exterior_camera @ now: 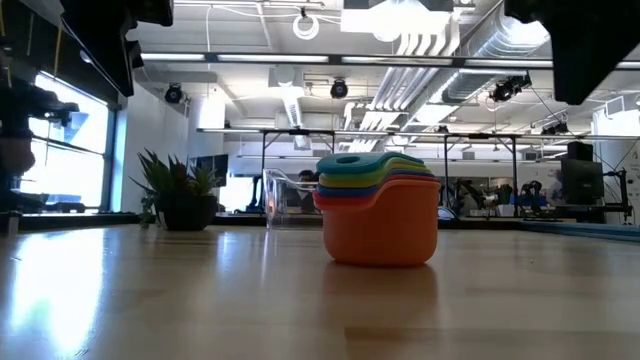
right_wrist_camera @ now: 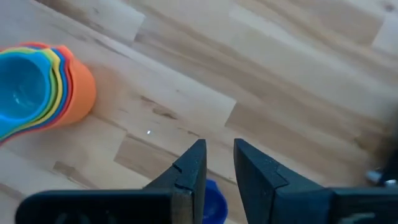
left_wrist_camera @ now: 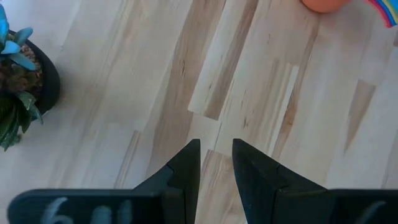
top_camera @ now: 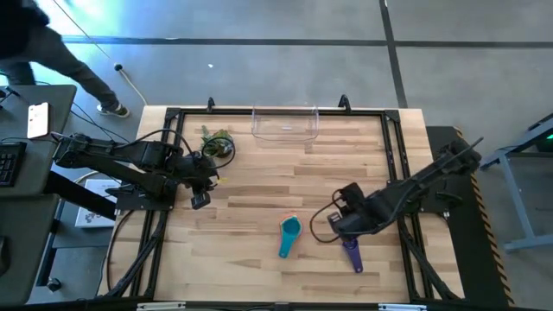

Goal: Nest measuring cups in basket
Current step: Stack the dark blue measuring cup into the light blue measuring cup

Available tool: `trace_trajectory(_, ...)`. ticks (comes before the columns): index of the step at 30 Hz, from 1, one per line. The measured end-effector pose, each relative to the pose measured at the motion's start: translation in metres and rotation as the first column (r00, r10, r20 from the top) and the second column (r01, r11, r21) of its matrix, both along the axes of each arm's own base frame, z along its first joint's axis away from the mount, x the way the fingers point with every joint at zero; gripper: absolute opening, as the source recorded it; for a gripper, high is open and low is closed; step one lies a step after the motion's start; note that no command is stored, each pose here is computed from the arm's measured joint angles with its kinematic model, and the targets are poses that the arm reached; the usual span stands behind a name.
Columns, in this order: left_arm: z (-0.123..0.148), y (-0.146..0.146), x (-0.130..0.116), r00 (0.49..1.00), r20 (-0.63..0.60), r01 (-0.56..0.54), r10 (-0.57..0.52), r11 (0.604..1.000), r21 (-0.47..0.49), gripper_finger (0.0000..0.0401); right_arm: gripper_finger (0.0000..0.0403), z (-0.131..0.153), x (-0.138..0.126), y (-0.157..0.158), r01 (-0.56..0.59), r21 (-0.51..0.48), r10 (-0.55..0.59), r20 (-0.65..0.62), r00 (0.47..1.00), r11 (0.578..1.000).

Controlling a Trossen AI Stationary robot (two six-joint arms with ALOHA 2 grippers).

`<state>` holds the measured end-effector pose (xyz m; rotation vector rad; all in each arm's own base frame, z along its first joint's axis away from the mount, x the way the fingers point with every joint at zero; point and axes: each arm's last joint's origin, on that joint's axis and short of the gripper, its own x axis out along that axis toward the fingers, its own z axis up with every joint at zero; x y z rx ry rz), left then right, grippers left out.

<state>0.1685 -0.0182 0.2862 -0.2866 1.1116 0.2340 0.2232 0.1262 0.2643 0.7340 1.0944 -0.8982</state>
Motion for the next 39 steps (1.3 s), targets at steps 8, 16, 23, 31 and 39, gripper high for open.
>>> trace_trajectory(8, 0.0, 0.0, 0.0, 1.0, 0.001, -0.014, 0.014, 1.0, -0.005, 0.0085, 0.0105, -0.022, -0.012, 0.014, -0.011, 0.07, 0.009, 0.034, 0.999, 0.997)
trace_trajectory(16, 0.0, 0.0, 0.0, 0.999, 0.003, -0.032, 0.032, 0.999, -0.009, 0.0085, 0.0133, -0.038, -0.014, 0.027, -0.042, 0.171, 0.03, 0.076, 0.997, 0.984)
trace_trajectory(23, 0.0, 0.0, 0.0, 0.999, 0.003, -0.033, 0.033, 0.999, -0.009, 0.0085, 0.0133, -0.056, -0.014, 0.037, -0.089, 0.276, 0.054, 0.131, 0.99, 0.957)
trace_trajectory(31, 0.0, 0.0, 0.0, 0.999, 0.006, -0.035, 0.035, 0.999, -0.008, 0.0085, 0.0133, -0.068, -0.016, 0.05, -0.16, 0.294, 0.134, 0.108, 0.985, 0.942)
trace_trajectory(39, 0.0, 0.0, 0.001, 0.999, 0.011, -0.034, 0.034, 0.999, -0.01, 0.0085, 0.0133, -0.094, -0.011, 0.061, -0.184, 0.283, 0.184, 0.028, 0.983, 0.941)
